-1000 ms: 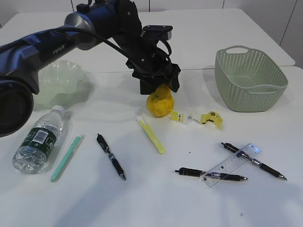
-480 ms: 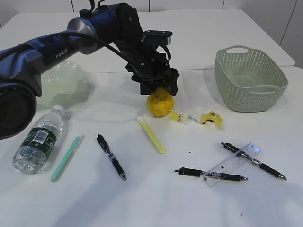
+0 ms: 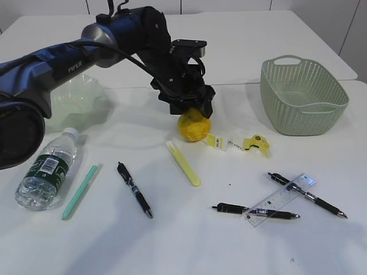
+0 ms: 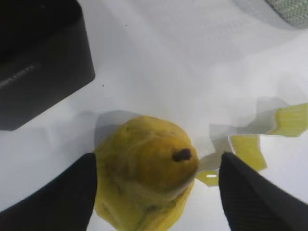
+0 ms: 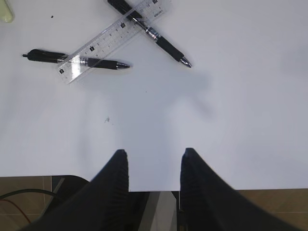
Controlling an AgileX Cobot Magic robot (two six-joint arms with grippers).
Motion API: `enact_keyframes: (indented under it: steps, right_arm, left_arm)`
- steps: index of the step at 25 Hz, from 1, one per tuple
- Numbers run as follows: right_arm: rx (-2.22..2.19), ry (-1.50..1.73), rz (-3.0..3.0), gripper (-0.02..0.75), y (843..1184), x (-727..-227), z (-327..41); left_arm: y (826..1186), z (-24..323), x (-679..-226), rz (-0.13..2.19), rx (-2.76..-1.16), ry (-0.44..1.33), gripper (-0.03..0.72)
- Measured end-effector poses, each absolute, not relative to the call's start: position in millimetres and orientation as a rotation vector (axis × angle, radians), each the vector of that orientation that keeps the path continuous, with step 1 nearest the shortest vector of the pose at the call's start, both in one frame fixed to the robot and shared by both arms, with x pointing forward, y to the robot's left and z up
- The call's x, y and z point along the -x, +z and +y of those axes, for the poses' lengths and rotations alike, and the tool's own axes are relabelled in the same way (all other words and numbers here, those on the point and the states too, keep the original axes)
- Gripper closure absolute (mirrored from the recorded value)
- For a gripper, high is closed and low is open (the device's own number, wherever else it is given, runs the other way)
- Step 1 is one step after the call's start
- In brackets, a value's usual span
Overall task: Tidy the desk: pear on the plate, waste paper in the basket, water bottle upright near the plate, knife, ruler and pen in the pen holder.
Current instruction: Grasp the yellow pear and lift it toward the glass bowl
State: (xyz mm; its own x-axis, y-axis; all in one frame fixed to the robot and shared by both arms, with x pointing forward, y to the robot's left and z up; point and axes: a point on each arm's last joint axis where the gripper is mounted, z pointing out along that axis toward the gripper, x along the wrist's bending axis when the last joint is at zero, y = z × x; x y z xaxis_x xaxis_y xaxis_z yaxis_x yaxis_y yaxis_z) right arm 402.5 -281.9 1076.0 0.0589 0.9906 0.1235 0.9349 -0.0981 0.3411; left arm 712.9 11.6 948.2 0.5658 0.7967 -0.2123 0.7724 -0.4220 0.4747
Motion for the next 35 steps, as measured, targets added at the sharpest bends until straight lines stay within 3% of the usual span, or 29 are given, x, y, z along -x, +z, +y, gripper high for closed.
enact_keyframes:
  steps: [7,17,26,35]
  right_arm:
    - [-2.155,0.489,1.986,0.435,1076.0,-402.5,-281.9]
    - [-2.155,0.489,1.986,0.435,1076.0,-402.5,-281.9]
    - [-2.155,0.489,1.986,0.435,1076.0,-402.5,-281.9]
    - [-2.155,0.489,1.986,0.435,1076.0,-402.5,-281.9]
  left_arm:
    - [942.4,11.5,-713.0,1.262,-2.283,0.051,0.141]
    - [942.3,11.8,-713.1,1.261,-2.286,0.056,0.230]
    - [941.9,15.0,-714.2,1.262,-2.312,0.087,0.353]
    - [941.7,17.8,-712.6,1.267,-2.354,0.090,0.402]
